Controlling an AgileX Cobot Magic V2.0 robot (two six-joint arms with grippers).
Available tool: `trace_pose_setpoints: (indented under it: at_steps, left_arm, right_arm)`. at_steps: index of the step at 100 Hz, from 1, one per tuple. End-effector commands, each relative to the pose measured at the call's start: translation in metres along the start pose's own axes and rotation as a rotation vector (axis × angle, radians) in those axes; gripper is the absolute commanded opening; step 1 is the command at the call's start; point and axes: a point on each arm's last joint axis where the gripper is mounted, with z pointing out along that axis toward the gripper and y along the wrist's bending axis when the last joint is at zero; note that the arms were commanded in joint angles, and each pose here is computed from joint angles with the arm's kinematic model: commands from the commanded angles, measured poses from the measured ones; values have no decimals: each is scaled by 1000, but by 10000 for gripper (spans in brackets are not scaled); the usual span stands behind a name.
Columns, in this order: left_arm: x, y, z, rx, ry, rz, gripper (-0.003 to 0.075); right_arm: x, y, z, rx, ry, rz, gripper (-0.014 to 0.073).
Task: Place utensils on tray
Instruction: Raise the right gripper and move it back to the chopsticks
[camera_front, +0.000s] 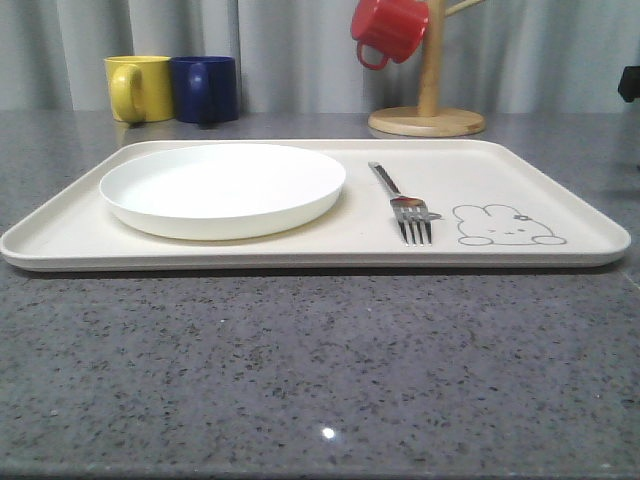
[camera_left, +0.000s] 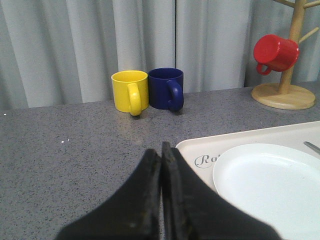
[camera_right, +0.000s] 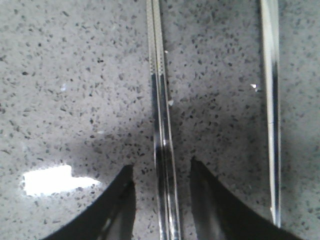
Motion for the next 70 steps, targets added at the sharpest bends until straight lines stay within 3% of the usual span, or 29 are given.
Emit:
trace_pose_setpoints:
  at_steps: [1,49,70]
  left_arm:
    - [-14,3,-1,-28,-82,-10,-18]
    - [-14,3,-1,-28,-82,-10,-18]
    - [-14,3,-1,-28,-82,-10,-18]
  right_arm:
    - [-8,-2,-15,-10,-79,-4,290]
    - [-5,-2,-9,-6,-50,-4,283]
    - [-4,-2,-9,-4,-41,-3,62]
